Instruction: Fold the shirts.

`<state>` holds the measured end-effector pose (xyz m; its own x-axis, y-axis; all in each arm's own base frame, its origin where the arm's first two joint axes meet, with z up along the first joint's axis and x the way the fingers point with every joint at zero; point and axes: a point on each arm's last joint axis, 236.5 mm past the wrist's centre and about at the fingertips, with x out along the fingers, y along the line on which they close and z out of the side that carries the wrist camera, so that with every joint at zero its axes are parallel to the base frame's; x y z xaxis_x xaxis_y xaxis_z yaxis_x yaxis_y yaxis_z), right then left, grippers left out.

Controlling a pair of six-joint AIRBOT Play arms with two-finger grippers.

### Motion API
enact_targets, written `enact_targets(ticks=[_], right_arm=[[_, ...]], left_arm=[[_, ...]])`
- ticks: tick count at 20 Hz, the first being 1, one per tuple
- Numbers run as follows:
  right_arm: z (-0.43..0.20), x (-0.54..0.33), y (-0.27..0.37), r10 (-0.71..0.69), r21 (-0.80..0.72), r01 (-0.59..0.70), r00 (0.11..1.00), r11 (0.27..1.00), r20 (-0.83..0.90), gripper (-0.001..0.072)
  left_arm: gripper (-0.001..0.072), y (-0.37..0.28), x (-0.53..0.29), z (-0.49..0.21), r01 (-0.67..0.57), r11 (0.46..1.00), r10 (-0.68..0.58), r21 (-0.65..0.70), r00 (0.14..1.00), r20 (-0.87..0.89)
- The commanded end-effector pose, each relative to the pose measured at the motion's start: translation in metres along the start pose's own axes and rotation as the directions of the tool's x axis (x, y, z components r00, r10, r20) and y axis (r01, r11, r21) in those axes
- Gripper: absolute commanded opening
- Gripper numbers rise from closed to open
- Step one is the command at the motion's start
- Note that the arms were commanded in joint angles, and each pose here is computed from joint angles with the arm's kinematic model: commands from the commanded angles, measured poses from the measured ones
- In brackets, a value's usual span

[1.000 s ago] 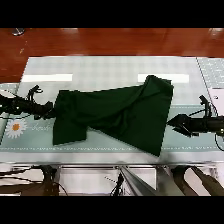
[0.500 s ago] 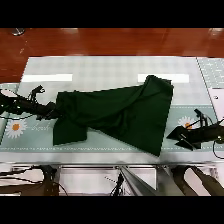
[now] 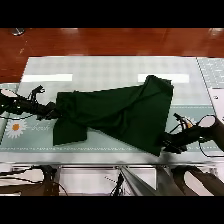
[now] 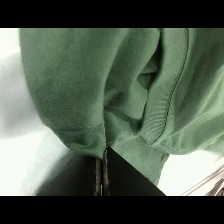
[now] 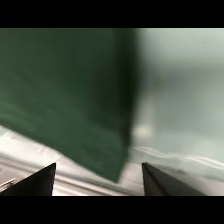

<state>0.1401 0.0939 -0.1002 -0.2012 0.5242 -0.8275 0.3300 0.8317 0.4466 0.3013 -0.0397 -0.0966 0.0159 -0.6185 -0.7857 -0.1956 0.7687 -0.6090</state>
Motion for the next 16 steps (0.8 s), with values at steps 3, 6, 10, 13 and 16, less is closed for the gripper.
enact_targets(ticks=[3,6,10,13,16], right_arm=[[0.028,0.019,0.036,0.115,-0.026,-0.114,0.991,0.993,0.068,0.0564],[0.039,0.003,0.064,0.198,-0.15,-0.185,0.977,0.971,0.083,0.0019],[0.07,-0.062,0.11,0.232,-0.315,-0.175,0.96,0.933,0.154,0.0019],[0.105,-0.163,0.158,0.22,-0.454,-0.04,0.91,0.89,0.352,0.0019],[0.111,-0.29,0.196,0.176,-0.498,0.208,0.766,0.842,0.618,0.0019]], left_arm=[[0.0024,-0.001,0.0,0.001,0.002,1.0,-0.002,-0.001,1.0,0.003],[0.0024,-0.002,-0.001,0.001,0.005,1.0,-0.005,-0.001,1.0,0.004],[0.0023,-0.058,-0.032,0.028,0.169,0.983,-0.179,0.073,0.971,0.159],[0.0023,-0.162,-0.14,0.074,0.393,0.87,-0.49,0.299,0.764,0.421],[0.0023,-0.238,-0.252,0.071,0.313,0.794,-0.588,0.52,0.61,0.531]])
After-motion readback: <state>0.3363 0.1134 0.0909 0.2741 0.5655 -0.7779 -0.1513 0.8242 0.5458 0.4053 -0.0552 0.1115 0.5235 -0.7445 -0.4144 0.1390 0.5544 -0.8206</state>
